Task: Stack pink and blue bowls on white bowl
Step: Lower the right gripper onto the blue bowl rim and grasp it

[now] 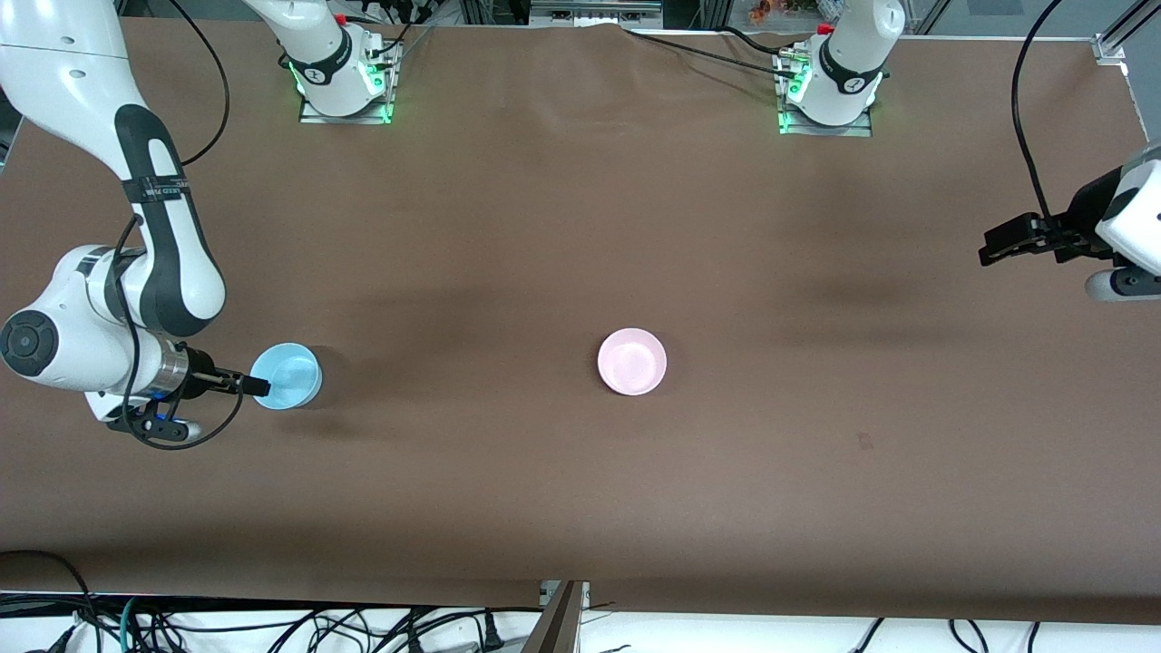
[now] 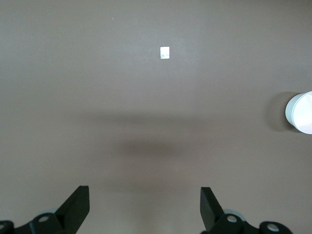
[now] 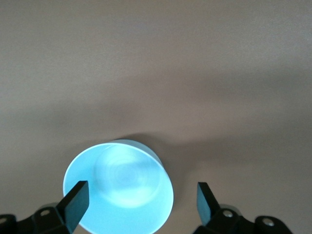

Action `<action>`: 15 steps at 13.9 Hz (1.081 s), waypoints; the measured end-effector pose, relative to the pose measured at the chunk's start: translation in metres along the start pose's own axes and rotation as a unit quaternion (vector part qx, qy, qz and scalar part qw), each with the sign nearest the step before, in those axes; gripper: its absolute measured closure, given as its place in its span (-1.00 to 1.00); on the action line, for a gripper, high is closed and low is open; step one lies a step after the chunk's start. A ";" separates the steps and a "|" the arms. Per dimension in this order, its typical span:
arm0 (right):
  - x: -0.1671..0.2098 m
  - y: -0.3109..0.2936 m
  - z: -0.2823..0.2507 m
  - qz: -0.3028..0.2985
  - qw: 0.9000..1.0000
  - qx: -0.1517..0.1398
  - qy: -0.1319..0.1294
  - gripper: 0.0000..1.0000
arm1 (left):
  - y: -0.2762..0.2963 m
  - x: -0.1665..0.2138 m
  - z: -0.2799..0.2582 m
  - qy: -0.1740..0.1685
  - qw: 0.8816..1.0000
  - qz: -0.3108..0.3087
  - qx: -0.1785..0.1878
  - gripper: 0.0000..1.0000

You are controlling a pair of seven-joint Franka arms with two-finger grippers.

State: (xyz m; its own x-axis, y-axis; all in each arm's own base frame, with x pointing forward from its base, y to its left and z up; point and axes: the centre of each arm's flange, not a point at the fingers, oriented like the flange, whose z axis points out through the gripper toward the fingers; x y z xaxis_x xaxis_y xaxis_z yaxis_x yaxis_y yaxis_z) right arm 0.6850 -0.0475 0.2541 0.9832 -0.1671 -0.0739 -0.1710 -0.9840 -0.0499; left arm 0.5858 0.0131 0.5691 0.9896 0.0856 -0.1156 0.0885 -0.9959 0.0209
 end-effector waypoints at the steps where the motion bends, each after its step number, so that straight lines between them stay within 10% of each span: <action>1: -0.001 0.002 0.006 0.000 1.000 0.000 0.001 -0.96 | 0.001 0.002 0.000 0.001 1.000 0.001 0.000 -1.00; 12: -0.018 0.016 0.049 -0.018 1.000 -0.004 0.000 -0.89 | -0.006 0.007 -0.005 0.003 1.000 -0.006 0.000 -1.00; 15: -0.018 0.016 0.049 -0.019 1.000 -0.004 0.001 -0.28 | -0.006 0.007 -0.005 0.003 1.000 -0.006 0.000 -1.00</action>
State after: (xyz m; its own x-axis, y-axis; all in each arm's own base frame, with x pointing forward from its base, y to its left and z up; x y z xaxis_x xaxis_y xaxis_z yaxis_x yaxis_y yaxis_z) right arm 0.6611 -0.0572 0.2058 0.9889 -0.1306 -0.0704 -0.1339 -0.9900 -0.0451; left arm 0.5929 0.0198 0.5729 0.9892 0.0973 -0.1098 0.1000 -0.9948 0.0197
